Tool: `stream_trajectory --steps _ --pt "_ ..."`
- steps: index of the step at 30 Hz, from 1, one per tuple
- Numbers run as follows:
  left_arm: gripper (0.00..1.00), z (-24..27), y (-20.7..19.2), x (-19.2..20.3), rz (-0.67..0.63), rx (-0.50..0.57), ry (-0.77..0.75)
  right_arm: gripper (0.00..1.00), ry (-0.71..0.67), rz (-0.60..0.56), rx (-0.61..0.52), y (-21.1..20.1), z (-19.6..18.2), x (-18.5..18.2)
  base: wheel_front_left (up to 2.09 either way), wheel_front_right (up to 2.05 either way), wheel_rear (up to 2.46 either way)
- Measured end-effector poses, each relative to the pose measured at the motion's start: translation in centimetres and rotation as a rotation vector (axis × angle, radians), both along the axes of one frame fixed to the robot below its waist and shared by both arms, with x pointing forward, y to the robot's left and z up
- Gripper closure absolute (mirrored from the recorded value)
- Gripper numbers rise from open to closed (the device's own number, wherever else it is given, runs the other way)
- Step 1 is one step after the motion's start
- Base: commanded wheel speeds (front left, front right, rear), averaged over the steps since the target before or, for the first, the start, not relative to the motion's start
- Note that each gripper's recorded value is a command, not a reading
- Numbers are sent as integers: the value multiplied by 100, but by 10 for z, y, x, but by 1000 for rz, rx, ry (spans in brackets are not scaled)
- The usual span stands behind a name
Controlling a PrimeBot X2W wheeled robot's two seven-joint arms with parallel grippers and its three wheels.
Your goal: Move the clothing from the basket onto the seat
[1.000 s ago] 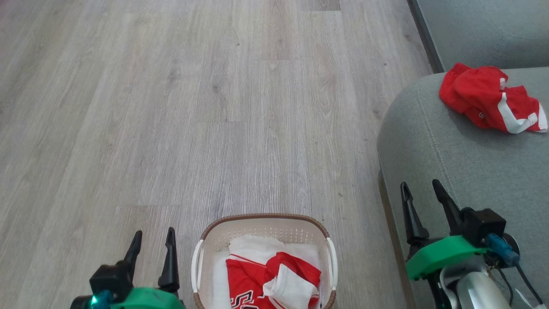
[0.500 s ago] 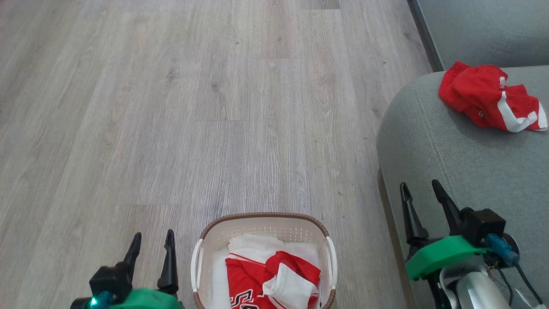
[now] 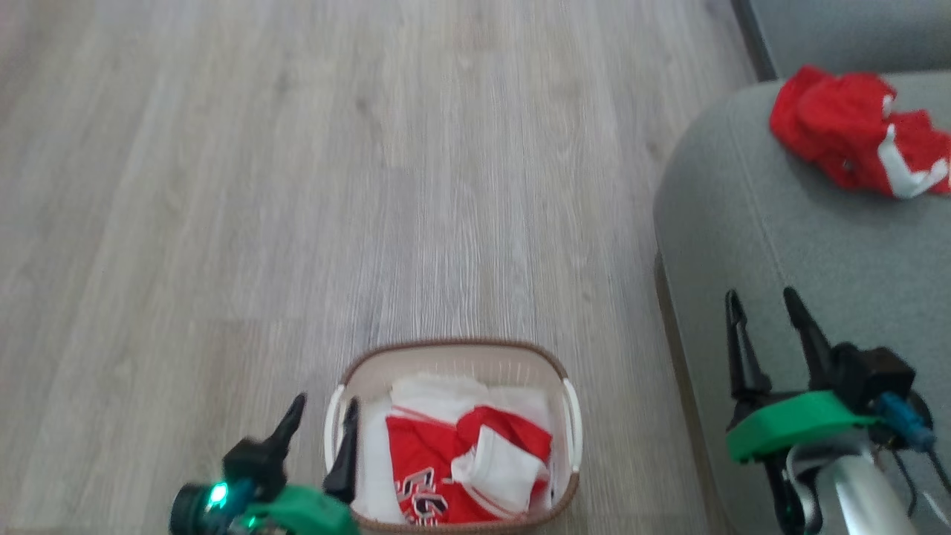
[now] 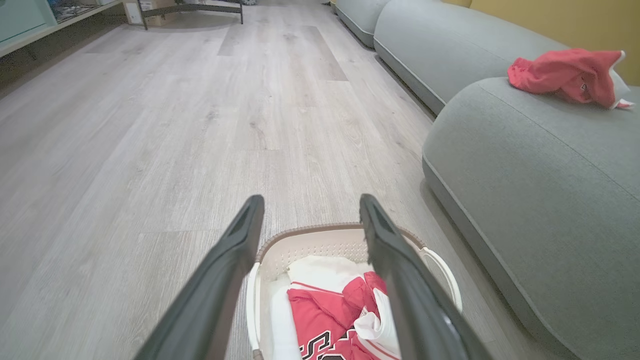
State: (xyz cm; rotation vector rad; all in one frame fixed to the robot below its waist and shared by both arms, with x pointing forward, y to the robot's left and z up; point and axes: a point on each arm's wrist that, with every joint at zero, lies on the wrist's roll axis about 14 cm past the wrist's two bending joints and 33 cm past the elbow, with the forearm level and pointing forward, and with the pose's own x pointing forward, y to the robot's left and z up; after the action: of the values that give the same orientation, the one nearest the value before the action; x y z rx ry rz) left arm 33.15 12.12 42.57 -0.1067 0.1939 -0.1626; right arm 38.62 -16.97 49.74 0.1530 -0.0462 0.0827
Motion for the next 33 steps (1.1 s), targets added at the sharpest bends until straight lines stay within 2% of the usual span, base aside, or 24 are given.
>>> stream_trajectory --steps 11,19,27,33 --pt "0 -60 -57 50 -236 61 170 0 -54 -41 -43 -16 8 57 0 0 0" --pt "0 -129 -95 74 -431 118 333 0 -34 -52 -63 -22 -17 96 0 0 0" --pt "0 -196 -129 54 -648 152 494 0 10 -55 -91 -29 -51 117 0 0 0" --pt "0 -237 -135 41 -708 154 611 0 71 -66 -113 -36 -80 118 0 0 0"
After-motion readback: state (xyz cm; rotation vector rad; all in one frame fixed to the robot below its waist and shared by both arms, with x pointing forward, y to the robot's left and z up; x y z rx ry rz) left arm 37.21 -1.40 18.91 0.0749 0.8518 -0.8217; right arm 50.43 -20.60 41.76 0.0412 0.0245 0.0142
